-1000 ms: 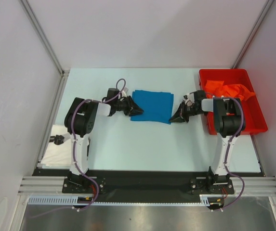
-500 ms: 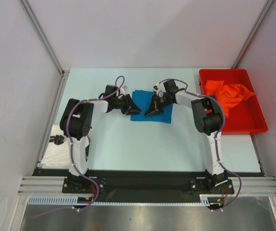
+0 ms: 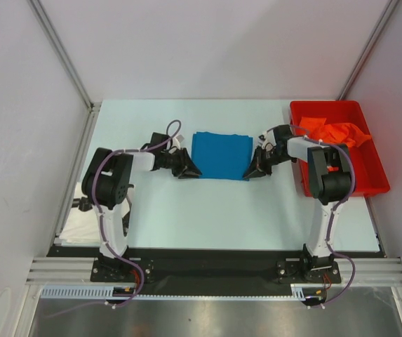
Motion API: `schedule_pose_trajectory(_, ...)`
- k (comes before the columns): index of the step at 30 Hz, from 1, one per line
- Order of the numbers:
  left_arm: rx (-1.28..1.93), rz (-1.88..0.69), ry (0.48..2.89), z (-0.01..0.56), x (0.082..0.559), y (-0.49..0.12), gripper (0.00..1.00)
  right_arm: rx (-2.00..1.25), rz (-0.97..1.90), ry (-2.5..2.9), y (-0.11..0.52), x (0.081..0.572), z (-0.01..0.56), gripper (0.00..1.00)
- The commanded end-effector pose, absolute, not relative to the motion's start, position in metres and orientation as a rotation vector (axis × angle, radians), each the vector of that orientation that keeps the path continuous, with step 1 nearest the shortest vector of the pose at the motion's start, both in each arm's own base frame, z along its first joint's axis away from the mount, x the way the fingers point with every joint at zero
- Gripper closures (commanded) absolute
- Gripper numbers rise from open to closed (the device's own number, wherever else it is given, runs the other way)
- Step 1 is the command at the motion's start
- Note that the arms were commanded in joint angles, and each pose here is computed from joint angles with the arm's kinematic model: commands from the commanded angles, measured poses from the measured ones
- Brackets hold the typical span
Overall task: Fold and stack the t-shirts
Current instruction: Fold the tshirt
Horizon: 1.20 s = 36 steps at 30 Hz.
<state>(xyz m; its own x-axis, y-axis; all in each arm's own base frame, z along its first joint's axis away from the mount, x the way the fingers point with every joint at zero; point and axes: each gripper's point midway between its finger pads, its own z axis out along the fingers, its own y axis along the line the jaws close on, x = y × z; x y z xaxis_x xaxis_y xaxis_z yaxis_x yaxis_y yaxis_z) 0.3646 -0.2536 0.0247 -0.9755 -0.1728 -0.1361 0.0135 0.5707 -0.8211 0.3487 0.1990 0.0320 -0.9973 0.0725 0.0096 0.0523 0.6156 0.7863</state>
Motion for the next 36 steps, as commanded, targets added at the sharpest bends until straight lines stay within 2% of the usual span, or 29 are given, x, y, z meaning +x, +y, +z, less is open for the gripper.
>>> schedule_pose_trajectory(1, -0.062, -1.21, 2.56, 0.061, 0.363, -0.238, 0.66, -0.116, 1.113, 2.752, 0.201, 0.349, 0.078, 0.95)
schedule_pose_trajectory(2, -0.05, -1.188, 2.54, 0.071, 0.364, -0.236, 0.61, -0.161, 1.066, 2.742, 0.205, 0.35, 0.083, 0.93)
schedule_pose_trajectory(5, -0.065, -1.071, 2.449, 0.118, 0.371, -0.219, 0.55, -0.385, 0.836, 2.687, 0.231, 0.35, 0.099, 0.77)
schedule_pose_trajectory(6, -0.091, -1.02, 2.439, 0.126, 0.372, -0.211, 0.52, -0.425, 0.687, 2.654, 0.228, 0.358, 0.1, 0.62)
schedule_pose_trajectory(8, -0.141, -0.983, 2.397, 0.146, 0.373, -0.196, 0.47, -0.519, 0.571, 2.588, 0.24, 0.361, 0.103, 0.5)
schedule_pose_trajectory(9, -0.155, -0.965, 2.353, 0.166, 0.37, -0.189, 0.46, -0.571, 0.451, 2.545, 0.248, 0.361, 0.106, 0.36)
schedule_pose_trajectory(11, -0.2, -0.95, 2.313, 0.181, 0.364, -0.176, 0.44, -0.678, 0.332, 2.455, 0.258, 0.366, 0.106, 0.29)
schedule_pose_trajectory(12, -0.198, -0.945, 2.263, 0.199, 0.358, -0.171, 0.43, -0.719, 0.221, 2.414, 0.266, 0.365, 0.104, 0.2)
schedule_pose_trajectory(15, -0.27, -0.911, 2.234, 0.203, 0.345, -0.157, 0.39, -0.902, 0.049, 2.273, 0.288, 0.366, 0.1, 0.13)
schedule_pose_trajectory(22, -0.432, -0.882, 2.161, 0.213, 0.307, -0.128, 0.4, -1.055, -0.076, 2.154, 0.324, 0.37, 0.089, 0.15)
schedule_pose_trajectory(25, -0.479, -0.882, 2.17, 0.21, 0.293, -0.123, 0.41, -1.062, -0.061, 2.143, 0.338, 0.371, 0.091, 0.23)
schedule_pose_trajectory(29, -0.503, -0.898, 2.114, 0.217, 0.278, -0.119, 0.41, -1.212, -0.144, 2.074, 0.35, 0.362, 0.064, 0.27)
schedule_pose_trajectory(36, -0.608, -0.857, 2.078, 0.216, 0.27, -0.1, 0.41, -1.271, -0.181, 1.976, 0.37, 0.36, 0.058, 0.38)
